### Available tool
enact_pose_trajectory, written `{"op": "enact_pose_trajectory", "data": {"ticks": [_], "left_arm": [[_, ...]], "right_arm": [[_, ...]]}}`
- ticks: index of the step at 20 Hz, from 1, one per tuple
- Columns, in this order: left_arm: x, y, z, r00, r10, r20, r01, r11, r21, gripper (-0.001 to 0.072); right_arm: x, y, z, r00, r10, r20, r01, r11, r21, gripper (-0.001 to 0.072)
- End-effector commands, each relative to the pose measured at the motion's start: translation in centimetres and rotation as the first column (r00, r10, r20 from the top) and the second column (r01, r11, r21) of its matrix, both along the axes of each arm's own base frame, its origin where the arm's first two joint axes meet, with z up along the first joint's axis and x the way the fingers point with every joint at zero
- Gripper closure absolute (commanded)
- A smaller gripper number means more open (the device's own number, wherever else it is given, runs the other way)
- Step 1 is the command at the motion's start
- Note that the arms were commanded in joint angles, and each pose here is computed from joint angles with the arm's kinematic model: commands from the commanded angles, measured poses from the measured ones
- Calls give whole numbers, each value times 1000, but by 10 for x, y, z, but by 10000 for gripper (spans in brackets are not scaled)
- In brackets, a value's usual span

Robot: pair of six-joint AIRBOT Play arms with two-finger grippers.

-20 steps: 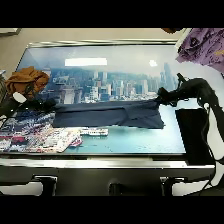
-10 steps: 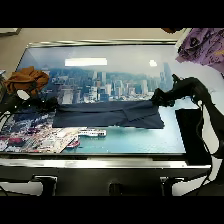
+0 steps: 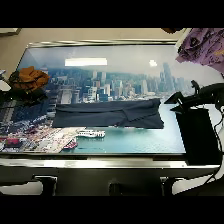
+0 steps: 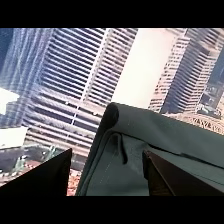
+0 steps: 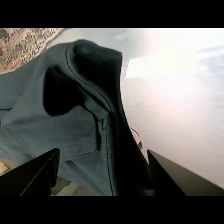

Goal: Fold the clothes and pants, and hang the long-sleeved shirts on hangers.

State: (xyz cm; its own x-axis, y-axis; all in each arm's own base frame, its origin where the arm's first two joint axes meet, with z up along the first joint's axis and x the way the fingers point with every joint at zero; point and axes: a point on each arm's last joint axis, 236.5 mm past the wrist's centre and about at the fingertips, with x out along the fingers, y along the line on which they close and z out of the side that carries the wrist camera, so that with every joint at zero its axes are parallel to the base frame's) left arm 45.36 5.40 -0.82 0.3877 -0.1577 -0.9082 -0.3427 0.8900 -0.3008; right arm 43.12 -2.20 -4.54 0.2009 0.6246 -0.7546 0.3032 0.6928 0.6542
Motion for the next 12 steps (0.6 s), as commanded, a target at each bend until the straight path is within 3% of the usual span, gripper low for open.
{"op": "enact_pose_trajectory", "data": {"ticks": [1,6,9,10,12], "left_arm": [[-3,2,5,1000,7,-5,-7,1000,2,194],[-3,1,5,1000,12,-6,-12,1000,-2,194],[-2,1,6,1000,13,-4,-13,1000,-2,195],[-2,-1,6,1000,14,-3,-14,1000,-8,194],[1,-8,8,1000,19,7,-19,999,-44,195]], "right_arm": [[-12,21,-20,1000,21,-19,-18,993,119,79],[-8,50,-48,997,68,-38,-63,990,123,81],[-3,74,-61,994,110,-29,-106,990,91,135],[0,82,-62,992,122,-14,-120,990,77,240],[6,94,-61,991,135,12,-136,989,51,575]]}}
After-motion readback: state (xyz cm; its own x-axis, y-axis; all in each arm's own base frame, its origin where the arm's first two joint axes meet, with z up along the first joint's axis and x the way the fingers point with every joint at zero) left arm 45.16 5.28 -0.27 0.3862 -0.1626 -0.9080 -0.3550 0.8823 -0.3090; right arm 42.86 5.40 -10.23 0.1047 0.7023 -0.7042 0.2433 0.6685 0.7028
